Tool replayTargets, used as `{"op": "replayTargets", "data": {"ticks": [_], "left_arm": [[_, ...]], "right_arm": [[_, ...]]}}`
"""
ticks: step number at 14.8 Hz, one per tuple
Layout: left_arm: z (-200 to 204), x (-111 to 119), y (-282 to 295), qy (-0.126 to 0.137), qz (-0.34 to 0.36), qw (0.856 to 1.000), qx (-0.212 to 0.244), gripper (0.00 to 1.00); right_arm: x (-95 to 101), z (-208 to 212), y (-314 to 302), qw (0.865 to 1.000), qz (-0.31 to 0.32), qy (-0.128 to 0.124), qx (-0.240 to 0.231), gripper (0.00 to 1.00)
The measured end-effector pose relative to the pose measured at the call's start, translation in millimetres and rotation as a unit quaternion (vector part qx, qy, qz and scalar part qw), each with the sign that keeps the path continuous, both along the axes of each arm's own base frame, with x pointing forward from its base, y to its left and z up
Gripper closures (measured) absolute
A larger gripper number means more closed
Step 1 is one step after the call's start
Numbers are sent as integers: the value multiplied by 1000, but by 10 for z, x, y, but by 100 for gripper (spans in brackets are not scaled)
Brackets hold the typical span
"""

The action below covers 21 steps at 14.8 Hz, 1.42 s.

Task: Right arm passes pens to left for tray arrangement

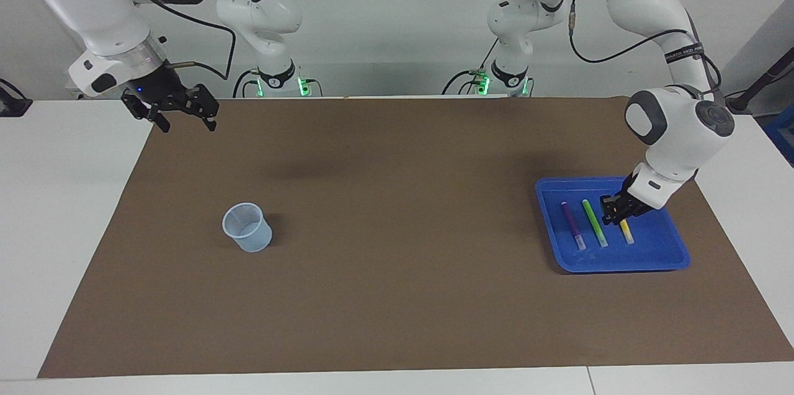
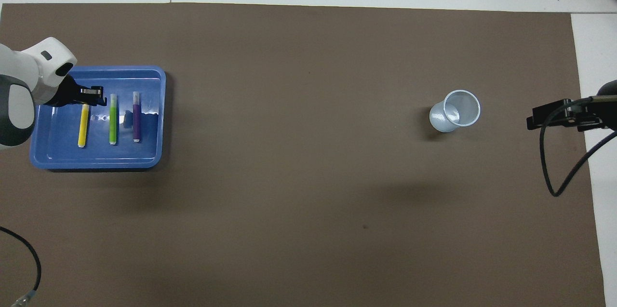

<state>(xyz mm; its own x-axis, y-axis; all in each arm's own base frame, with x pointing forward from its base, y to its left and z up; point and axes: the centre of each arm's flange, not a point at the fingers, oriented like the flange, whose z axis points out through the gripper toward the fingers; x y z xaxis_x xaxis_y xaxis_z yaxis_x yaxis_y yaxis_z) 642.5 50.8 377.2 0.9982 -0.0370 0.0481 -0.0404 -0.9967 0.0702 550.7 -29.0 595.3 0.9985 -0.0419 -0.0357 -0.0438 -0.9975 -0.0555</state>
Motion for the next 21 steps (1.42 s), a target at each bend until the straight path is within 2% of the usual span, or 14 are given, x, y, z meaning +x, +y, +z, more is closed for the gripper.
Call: {"op": "replayTargets", "data": {"ticks": [4,9,10,14,15,18,21], "left_arm": [[302,-51,-111,22,32,999,-2,68],[902,-381,-207,69,37,997,4,62],[1008,-450,-220,75,36,997,6,54],[1412,-726,-272,93,39,995,12,8],[1538,-808,-287,94,48,994,15,1],[1915,-1082,-355,98,60,993,22,0],[2142,-1323,-476,114,55,992,28,0]], "right_arm": [[-4,-6,7,1000,1,1,0,0],[-3,-2,7,1000,1,-1,0,0],[-3,-2,7,1000,1,-1,0,0],[-3,-4,7,1000,0,-1,0,0],[-3,-4,6,1000,0,-1,0,0],[-4,-3,4,1000,0,-1,0,0],[-4,-3,8,1000,1,-1,0,0]]}}
